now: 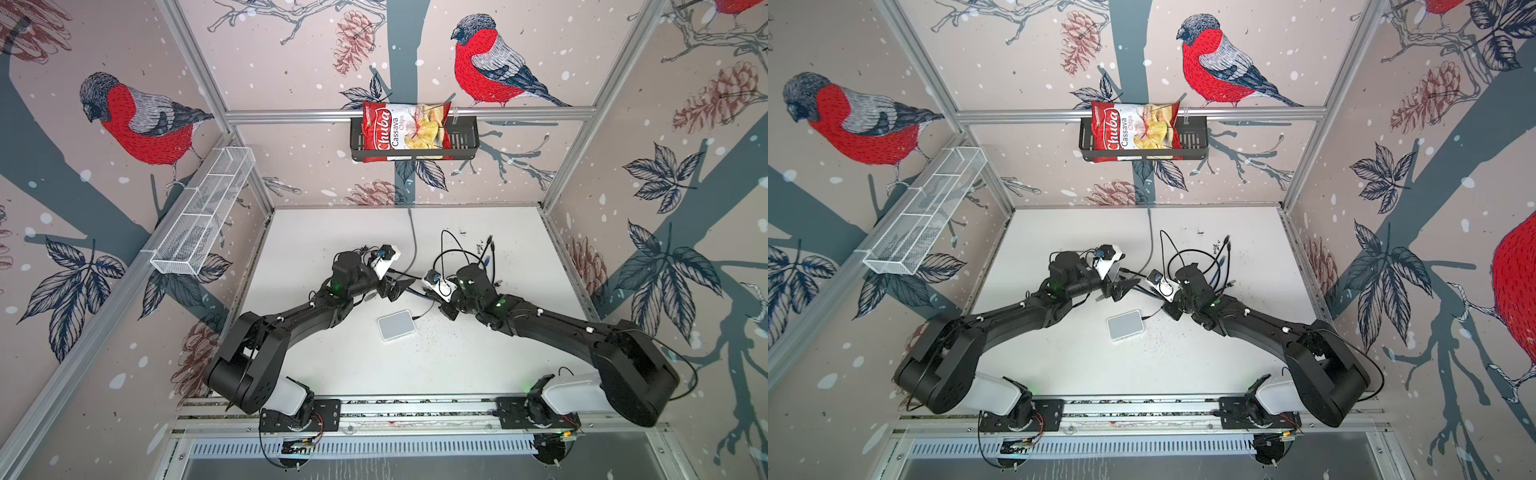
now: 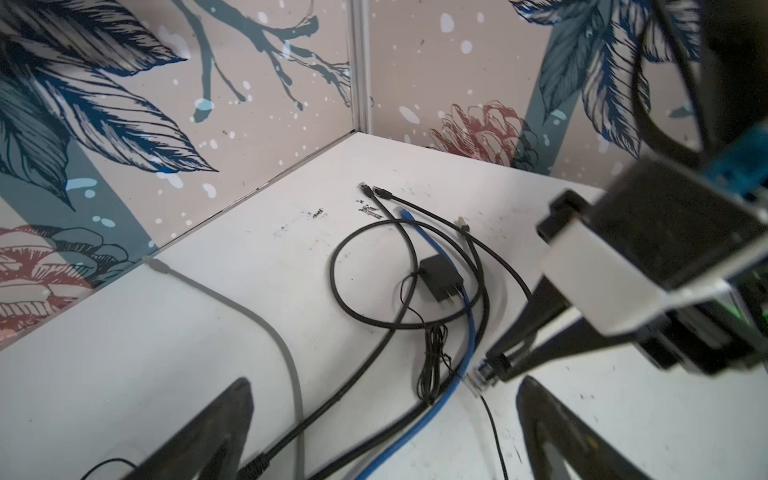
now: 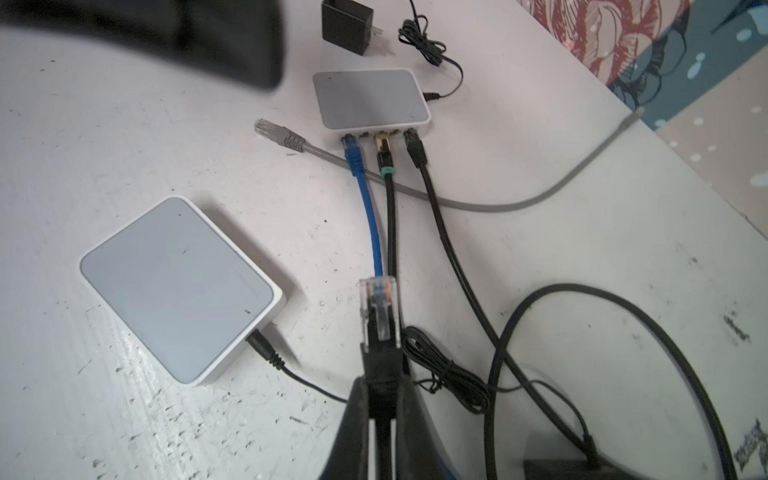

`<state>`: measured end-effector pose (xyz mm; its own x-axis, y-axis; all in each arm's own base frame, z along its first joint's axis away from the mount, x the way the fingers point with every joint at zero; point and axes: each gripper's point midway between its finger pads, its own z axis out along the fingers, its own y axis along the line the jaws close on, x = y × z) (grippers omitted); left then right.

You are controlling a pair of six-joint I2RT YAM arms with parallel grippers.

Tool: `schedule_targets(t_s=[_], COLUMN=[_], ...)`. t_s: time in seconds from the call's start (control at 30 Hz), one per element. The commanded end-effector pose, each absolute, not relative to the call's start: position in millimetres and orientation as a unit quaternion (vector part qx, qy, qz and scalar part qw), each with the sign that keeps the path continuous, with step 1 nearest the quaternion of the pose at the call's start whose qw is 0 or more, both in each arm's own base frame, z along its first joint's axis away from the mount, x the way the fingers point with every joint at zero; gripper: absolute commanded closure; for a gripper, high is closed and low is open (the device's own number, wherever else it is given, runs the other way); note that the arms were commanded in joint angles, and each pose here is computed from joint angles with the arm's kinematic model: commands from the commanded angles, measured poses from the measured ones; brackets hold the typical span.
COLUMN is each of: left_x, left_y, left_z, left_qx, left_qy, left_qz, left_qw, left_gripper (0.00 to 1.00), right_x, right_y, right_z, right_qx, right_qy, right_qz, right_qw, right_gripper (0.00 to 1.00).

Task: Insert the plug into the switch port

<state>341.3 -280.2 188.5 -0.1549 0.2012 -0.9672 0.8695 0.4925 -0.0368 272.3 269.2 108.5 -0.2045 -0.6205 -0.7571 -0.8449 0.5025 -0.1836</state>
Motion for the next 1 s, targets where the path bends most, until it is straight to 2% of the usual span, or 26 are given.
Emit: schedule_targets(t_s=[0.0,0.17,0.3,0.4,0.57,0.8,0.97], left_x=[342,338,323,304,276,259,241], left_y=[-271,-273,-269,-267,-268,-259,-251], left_z=[134,96,70,59,62,68,54], left_qx=[0.342,0.334,0.341,0.361,0.404,0.445,0.495], left_qy=[0.790,0.832,0.870,0.881,0.875,0.871,0.855], left_qz=[-0.320,-0.289,-0.181,-0.133,-0.104,-0.062,-0.023], left_qw=[0.395,0.335,0.306,0.274,0.246,0.196,0.153], left_gripper=[0.02,0.02,0.02,0.02,0.02,0.02,0.02], right_x=[276,274,279,281,285,286,283], right_y=[258,249,241,241,239,234,230], right_z=[108,111,117,125,131,132,140], right_qx=[-0.419,-0.376,-0.338,-0.327,-0.325,-0.322,-0.318], right_qy=[0.804,0.830,0.845,0.844,0.843,0.843,0.835], right_qz=[0.131,0.129,0.122,0.128,0.123,0.110,0.114], right_qw=[0.401,0.390,0.396,0.405,0.412,0.418,0.435], right_gripper=[0.98,0.98,0.98,0.97,0.98,0.97,0.97])
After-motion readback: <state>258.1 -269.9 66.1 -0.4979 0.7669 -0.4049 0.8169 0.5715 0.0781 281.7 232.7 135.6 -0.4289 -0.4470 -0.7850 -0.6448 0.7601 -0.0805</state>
